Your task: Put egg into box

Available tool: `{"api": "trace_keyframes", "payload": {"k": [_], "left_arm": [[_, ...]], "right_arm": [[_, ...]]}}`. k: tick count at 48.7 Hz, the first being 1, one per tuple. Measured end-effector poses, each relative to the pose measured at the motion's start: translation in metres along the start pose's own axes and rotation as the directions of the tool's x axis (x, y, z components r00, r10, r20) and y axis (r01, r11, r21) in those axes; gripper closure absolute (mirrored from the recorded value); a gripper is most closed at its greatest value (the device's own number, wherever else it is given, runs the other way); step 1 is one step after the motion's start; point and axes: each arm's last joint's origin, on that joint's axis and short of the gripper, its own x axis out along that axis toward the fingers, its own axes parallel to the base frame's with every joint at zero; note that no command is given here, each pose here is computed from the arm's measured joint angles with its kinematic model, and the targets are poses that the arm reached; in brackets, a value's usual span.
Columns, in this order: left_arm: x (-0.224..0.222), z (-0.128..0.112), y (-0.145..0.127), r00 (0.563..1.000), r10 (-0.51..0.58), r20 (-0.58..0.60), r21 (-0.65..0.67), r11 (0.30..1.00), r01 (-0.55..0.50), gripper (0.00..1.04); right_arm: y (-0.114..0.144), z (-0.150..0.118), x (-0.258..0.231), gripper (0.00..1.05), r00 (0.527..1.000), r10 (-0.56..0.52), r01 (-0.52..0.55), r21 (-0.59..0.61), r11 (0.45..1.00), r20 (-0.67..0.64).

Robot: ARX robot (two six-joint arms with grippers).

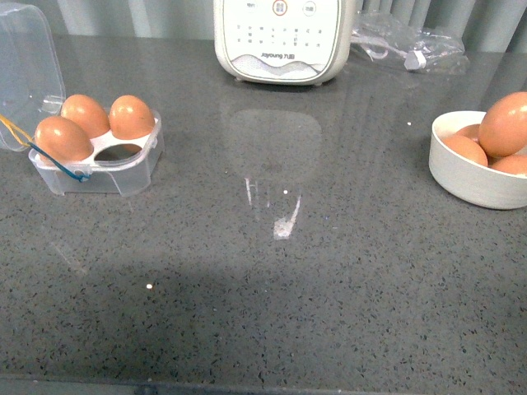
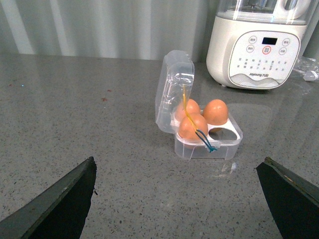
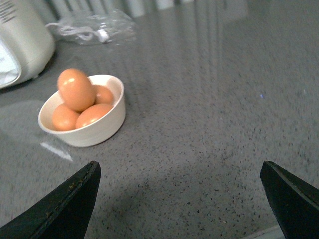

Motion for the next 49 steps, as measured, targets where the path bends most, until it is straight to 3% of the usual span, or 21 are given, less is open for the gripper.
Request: {"api": "trace_keyframes", "payload": {"k": [3, 7, 14, 25, 38, 49], "left_arm": [[0.000, 0.000, 0.000, 1.000, -0.001, 0.000, 0.000, 1.000, 0.001, 0.07], [0.000, 0.000, 0.000, 1.000, 0.000, 0.000, 0.000, 1.000, 0.000, 0.07], [0.000, 0.000, 0.000, 1.000, 0.000, 0.000, 0.000, 1.000, 0.000, 0.07], [0.000, 0.000, 0.000, 1.000, 0.000, 0.000, 0.000, 1.000, 0.000, 0.07], [0.000, 0.000, 0.000, 1.000, 0.000, 0.000, 0.000, 1.000, 0.000, 0.07], [0.000, 0.000, 0.000, 1.000, 0.000, 0.000, 0.000, 1.000, 0.000, 0.07]], "right_arm": [[0.006, 0.010, 0.010, 0.07, 1.000, 0.016, -0.014, 0.090, 0.996, -0.021], [0.015, 0.023, 0.023, 0.07, 0.996, 0.085, -0.084, 0.101, 0.991, -0.007], [0.030, 0.044, 0.049, 0.07, 0.982, 0.188, -0.188, -0.016, 0.982, -0.028], [0.042, 0.053, 0.082, 0.07, 0.945, 0.314, -0.326, -0.173, 0.930, -0.091], [0.045, 0.050, 0.105, 0.07, 0.931, 0.337, -0.364, -0.284, 0.887, -0.141], [0.045, 0.050, 0.122, 0.07, 0.916, 0.371, -0.401, -0.297, 0.867, -0.155]]}}
